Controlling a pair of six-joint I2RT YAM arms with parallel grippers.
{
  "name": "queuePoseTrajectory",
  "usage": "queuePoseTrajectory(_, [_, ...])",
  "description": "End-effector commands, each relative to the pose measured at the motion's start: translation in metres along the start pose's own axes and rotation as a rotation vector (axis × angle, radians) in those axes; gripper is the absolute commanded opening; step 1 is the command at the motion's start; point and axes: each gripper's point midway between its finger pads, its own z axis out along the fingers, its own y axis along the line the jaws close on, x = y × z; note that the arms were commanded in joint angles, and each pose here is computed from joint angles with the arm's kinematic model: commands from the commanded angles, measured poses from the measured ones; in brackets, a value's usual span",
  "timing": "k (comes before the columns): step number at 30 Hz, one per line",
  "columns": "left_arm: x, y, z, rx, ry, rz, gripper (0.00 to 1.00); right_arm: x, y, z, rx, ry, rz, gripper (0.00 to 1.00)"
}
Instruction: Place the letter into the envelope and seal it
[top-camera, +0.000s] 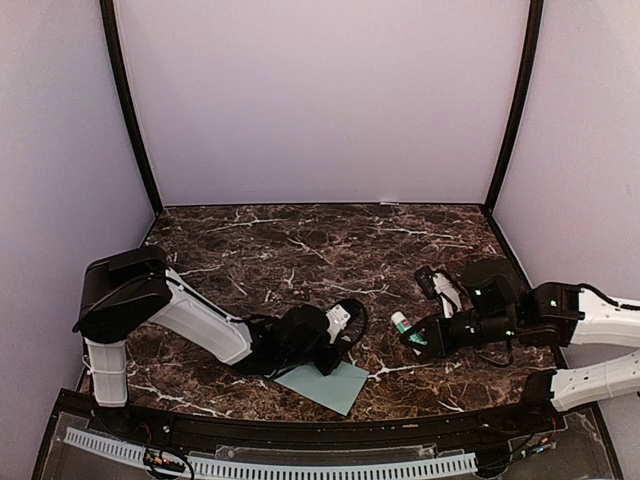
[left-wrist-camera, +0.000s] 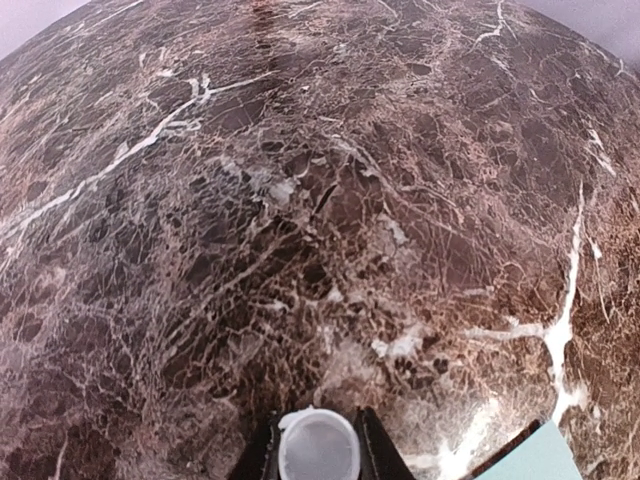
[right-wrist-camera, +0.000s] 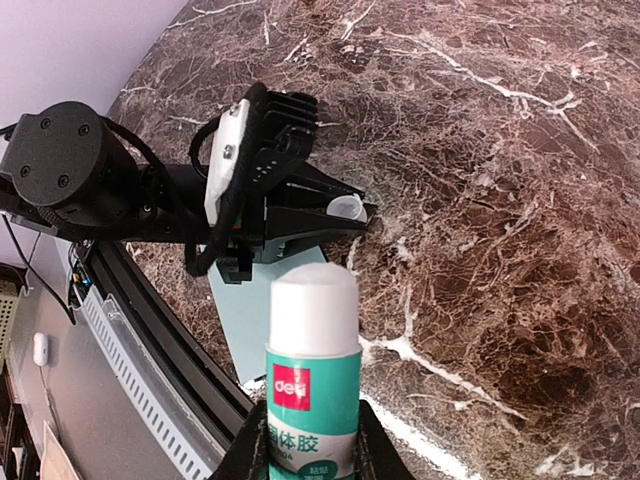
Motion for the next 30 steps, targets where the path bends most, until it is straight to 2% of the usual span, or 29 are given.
queuePoseTrajectory(1, [-0.022, -0.004, -0.012, -0.017, 0.073, 0.138, 0.13, -0.008, -0.006, -0.007, 0.035, -0.050, 0.003, 0.00])
queuePoseTrajectory(2, [-0.013, 0.003, -0.015, -0.055, 0.136, 0.170, 0.13, -0.010, -0.009, -0.008, 0.051, -0.058, 0.002, 0.00])
queuePoseTrajectory(5, [-0.028, 0.016, -0.021, -0.155, 0.193, 0.283, 0.13, -0.012, -0.014, -0.011, 0.078, -0.074, 0.001, 0.00])
queuePoseTrajectory(6, [-0.018, 0.027, -0.025, -0.216, 0.264, 0.325, 0.13, -0.013, -0.015, -0.012, 0.085, -0.079, 0.002, 0.00])
queuePoseTrajectory(9, [-0.028, 0.036, -0.033, -0.282, 0.335, 0.396, 0.13, -0.014, -0.019, -0.015, 0.101, -0.100, 0.008, 0.00])
queuePoseTrajectory(10, [-0.017, 0.041, -0.037, -0.290, 0.400, 0.426, 0.14, -0.015, -0.020, -0.017, 0.103, -0.109, 0.010, 0.00])
queuePoseTrajectory(13, [-0.020, 0.039, -0.042, -0.284, 0.478, 0.469, 0.15, -0.017, -0.020, -0.022, 0.095, -0.135, 0.017, 0.00])
queuePoseTrajectory(17, [0.001, 0.041, -0.052, -0.261, 0.657, 0.513, 0.16, -0.018, -0.015, -0.026, 0.058, -0.156, 0.022, 0.00])
queuePoseTrajectory(19, [0.005, 0.039, -0.052, -0.245, 0.702, 0.515, 0.16, -0.018, -0.013, -0.026, 0.045, -0.157, 0.022, 0.00])
queuePoseTrajectory(30, [0.030, 0.037, -0.039, -0.164, 0.851, 0.492, 0.27, -0.017, -0.006, -0.030, 0.003, -0.157, 0.023, 0.00])
